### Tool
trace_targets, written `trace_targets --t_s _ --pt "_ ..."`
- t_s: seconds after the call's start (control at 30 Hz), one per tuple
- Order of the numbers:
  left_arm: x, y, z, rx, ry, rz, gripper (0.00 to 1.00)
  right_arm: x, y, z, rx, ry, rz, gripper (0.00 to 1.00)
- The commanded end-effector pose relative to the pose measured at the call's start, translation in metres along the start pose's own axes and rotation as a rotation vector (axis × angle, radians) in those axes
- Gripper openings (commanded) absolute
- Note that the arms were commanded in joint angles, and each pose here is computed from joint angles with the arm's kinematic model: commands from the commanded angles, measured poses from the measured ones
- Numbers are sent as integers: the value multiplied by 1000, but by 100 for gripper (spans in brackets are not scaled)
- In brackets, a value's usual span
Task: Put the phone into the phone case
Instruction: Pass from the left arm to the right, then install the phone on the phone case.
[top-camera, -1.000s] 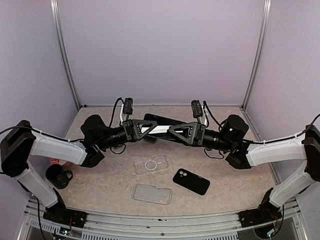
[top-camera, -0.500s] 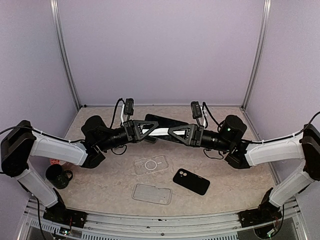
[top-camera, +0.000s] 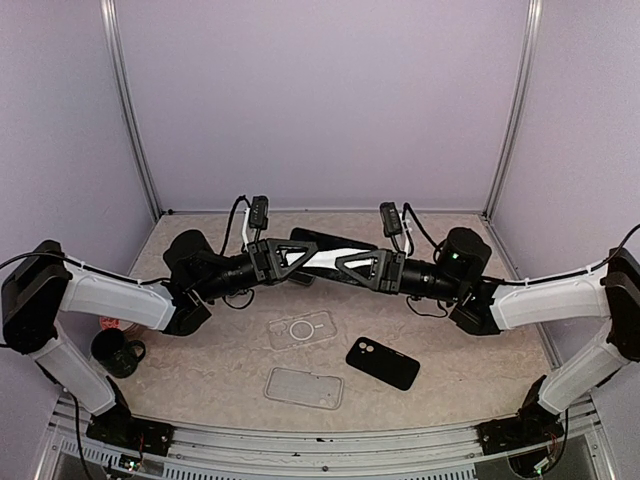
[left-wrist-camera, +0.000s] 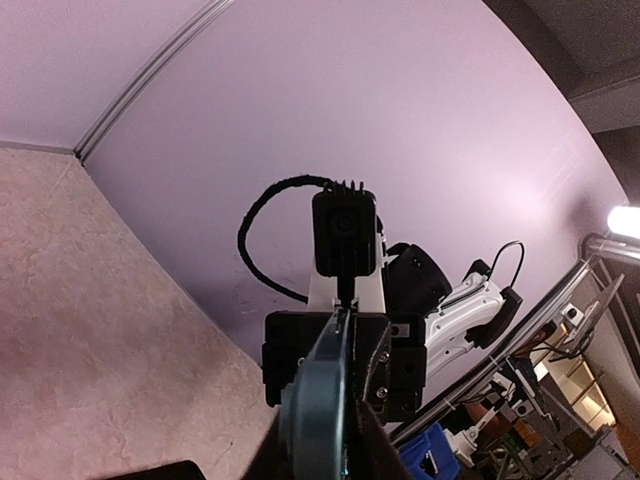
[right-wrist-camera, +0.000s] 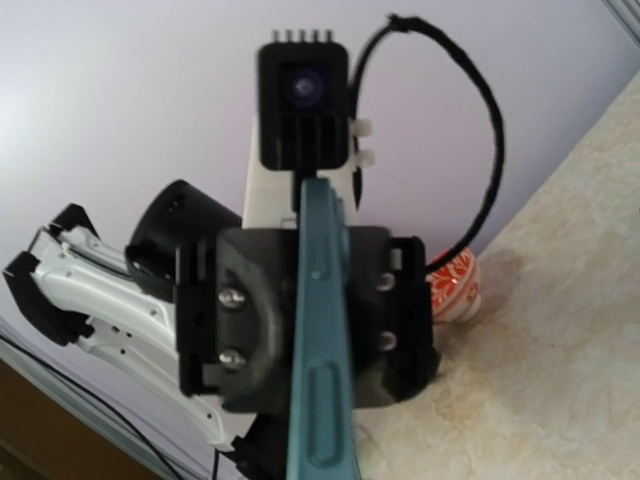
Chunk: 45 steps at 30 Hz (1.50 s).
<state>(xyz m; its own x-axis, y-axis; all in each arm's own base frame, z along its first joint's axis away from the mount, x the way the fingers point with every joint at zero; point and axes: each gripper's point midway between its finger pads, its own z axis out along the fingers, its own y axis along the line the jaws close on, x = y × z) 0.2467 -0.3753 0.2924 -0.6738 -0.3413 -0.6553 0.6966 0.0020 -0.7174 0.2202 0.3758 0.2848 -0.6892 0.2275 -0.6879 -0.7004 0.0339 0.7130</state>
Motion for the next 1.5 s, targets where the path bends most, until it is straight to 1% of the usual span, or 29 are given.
trace_targets --t_s 0.0,0.23,0.3,0.4,0.43,0.53,0.67,0.77,0.87,0.93,1.03,1.13,1.23,1.47 --pt "-11 6 3 -43 -27 25 29 -15 20 2 -32 -20 -70 0" --pt "-24 13 -16 -122 -51 51 69 -20 22 -1 32 4 -97 0" --pt "-29 15 -25 -151 -64 63 78 -21 22 -4 54 13 -102 0" --pt "-36 18 -39 -213 -84 78 96 -27 19 -8 113 26 -106 0" --pt "-37 22 -43 -240 -86 85 99 -27 15 -9 142 38 -105 0" --pt "-42 24 -58 -300 -99 110 99 -31 7 -10 237 80 -119 0" --pt "-41 36 -80 -405 -120 102 99 -20 -19 -10 366 198 -104 0" --pt "-41 47 -97 -506 -148 96 99 -14 -31 -8 387 237 -88 0" --pt "-38 58 -111 -597 -152 87 99 -9 -36 -5 380 261 -77 0" --pt "-35 64 -119 -629 -157 34 99 -3 -42 -3 395 295 -63 0" --pt "-31 73 -131 -612 -149 -47 99 4 -51 3 401 352 -60 0" --pt "-24 89 -143 -625 -136 -103 99 11 -63 6 432 380 -9 0" --pt "-11 100 -152 -636 -131 -147 99 16 -80 7 504 400 43 0" --pt "8 131 -167 -791 -120 -244 99 21 -103 8 572 396 174 0"
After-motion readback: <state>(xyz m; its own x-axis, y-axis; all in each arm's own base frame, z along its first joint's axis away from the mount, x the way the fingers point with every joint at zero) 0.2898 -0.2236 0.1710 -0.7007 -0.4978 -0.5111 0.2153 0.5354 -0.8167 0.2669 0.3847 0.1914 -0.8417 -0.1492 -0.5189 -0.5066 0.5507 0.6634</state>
